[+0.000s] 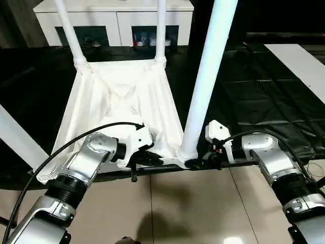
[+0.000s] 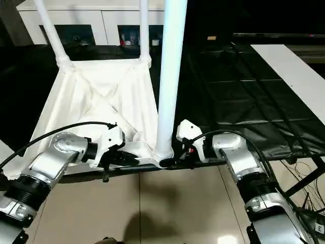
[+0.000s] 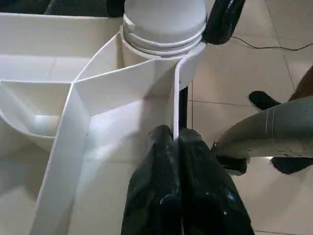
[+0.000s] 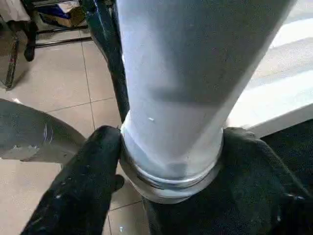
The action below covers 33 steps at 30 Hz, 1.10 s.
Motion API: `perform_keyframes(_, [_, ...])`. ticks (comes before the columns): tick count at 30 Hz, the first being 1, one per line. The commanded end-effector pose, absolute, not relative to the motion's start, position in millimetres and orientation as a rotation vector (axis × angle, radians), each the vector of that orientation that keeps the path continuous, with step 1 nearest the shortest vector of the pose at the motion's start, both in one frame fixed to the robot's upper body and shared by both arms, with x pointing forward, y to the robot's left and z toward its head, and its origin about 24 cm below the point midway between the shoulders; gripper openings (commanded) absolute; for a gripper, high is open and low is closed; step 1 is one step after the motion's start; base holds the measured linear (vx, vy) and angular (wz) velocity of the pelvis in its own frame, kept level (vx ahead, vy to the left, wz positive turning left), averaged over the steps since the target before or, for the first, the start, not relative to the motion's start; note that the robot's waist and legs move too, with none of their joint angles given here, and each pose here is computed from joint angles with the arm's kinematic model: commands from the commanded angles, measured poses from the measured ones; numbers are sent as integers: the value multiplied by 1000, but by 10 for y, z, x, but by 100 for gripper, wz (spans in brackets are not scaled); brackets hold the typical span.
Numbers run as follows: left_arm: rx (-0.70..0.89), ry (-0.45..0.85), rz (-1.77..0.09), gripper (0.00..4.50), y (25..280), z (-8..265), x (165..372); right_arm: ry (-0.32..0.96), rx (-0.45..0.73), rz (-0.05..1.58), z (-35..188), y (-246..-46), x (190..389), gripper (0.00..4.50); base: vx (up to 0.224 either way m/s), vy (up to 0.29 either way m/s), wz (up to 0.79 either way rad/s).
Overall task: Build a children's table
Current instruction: Rotate leg to tighten
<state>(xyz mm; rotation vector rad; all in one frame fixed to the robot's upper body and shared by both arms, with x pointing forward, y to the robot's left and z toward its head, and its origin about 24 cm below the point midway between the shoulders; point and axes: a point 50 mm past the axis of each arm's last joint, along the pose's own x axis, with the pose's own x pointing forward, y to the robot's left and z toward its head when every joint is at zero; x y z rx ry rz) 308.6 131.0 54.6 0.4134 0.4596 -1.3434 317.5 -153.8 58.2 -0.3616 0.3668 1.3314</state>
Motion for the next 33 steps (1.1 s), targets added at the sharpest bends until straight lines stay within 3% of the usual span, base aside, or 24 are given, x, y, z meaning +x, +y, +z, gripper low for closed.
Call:
perform_keyframes(1, [396,422,-1372,0,1279,603,3072,363,-356,1346,606,-1528,3180,289,0,0,0])
perform_keyframes(7, [387,432,-1374,0,1284,592,3062,364,-342,1351,596,-1518,3169,268,0,0,0])
perform_keyframes(10, [364,412,-1322,0,1256,601,3106,326,-315,1272,606,-1477,3229,267,0,0,0])
perform_keyframes(18, [267,367,-1053,0,996,584,3335,278,-169,817,540,-1244,3494,267,0,0,0])
perform_keyframes(19, [237,372,-944,0,925,576,3422,280,-122,672,519,-1183,3553,267,0,0,0])
perform_keyframes(24, [251,375,-788,0,804,562,3539,318,-118,428,445,-1120,3638,267,0,0,0])
perform_keyframes(26, [303,362,-740,0,697,567,3584,336,-96,298,435,-1010,3689,267,0,0,0])
perform_keyframes(31, [364,337,-757,0,584,587,3604,299,-69,305,526,-825,3739,267,0,0,0])
perform_keyframes(32, [370,333,-768,0,572,588,3604,296,-30,337,547,-790,3739,302,0,0,0])
perform_keyframes(33, [372,333,-776,0,571,586,3599,287,-23,357,566,-778,3740,302,0,0,0])
